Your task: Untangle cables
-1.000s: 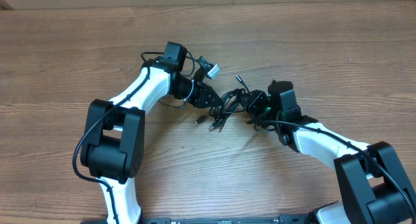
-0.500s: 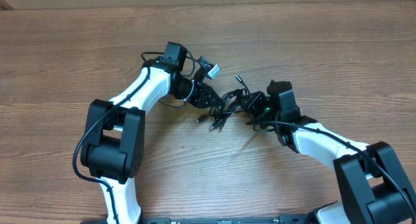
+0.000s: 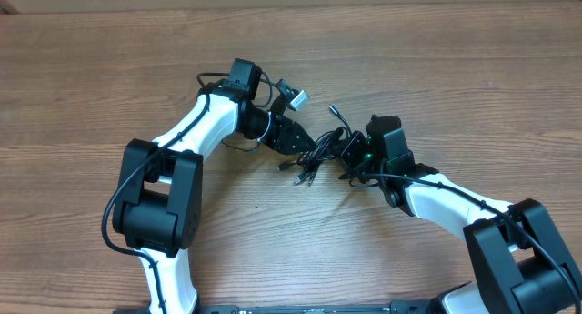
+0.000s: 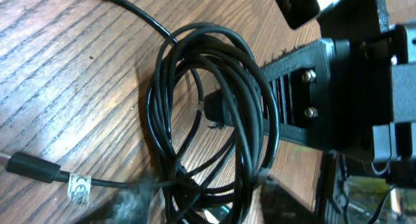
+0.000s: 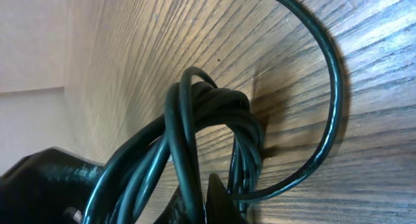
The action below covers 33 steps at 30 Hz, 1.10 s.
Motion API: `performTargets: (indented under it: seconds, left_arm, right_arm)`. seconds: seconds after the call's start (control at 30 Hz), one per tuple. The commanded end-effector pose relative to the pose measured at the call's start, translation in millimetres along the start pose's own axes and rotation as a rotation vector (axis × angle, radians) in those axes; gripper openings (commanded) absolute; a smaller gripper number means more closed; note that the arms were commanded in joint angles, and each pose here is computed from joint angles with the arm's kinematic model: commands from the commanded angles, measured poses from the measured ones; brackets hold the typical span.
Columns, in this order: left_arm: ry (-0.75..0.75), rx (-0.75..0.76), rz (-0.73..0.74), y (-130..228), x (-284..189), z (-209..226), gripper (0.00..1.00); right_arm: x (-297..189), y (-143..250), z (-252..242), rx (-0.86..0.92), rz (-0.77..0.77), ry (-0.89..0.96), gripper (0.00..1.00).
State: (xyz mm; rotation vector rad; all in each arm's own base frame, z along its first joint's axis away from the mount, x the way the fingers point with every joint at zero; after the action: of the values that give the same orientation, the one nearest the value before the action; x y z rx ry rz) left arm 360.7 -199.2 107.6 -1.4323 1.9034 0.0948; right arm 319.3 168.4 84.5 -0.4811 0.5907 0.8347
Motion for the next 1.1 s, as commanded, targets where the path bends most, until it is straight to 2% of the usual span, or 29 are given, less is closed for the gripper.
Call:
performTargets:
  seconds: [0.0,0.3,0.67,0.7,0.83,0.93,1.07]
  left_arm:
    - [0.008,0.005,-0.005,-4,0,-1,0.63]
    - [0.104,0.073,-0.002,-2,3,-15,0.69]
    - [0.093,0.117,0.023,-1,14,-22,0.66]
    - [0.08,0.121,0.027,-1,15,-21,0.63]
    - [0.0,0.131,0.044,0,17,-13,0.3]
    - [0.001,0.132,0.043,0,17,-13,0.11]
    - [-0.052,0.132,0.052,0,17,-7,0.04]
  right_arm:
    - [1,0,1,-0.006,-0.006,0.001,0.04]
    - [1,0,1,-0.007,-0.008,-0.003,0.04]
    - [1,0,2,-0.008,-0.009,-0.006,0.04]
    - [1,0,2,-0.008,-0.009,-0.006,0.04]
    - [1,0,2,-0.008,-0.009,-0.006,0.04]
    - [1,0,2,-0.008,-0.009,-0.006,0.04]
    - [1,0,1,-0.007,-0.007,-0.002,0.04]
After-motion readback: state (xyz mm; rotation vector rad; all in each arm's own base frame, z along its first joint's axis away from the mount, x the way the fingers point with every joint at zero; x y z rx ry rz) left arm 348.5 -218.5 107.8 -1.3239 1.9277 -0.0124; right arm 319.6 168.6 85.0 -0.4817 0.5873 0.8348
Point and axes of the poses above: each gripper's point midway between its finger pads, its own x axis out along the fingers, its own z axis along the line the jaws close on, y = z × x, the point moved 6 cm from there along -x, back along the fingers, and after that the axes turned 5 degrees about -x, right-handed, at the moved point
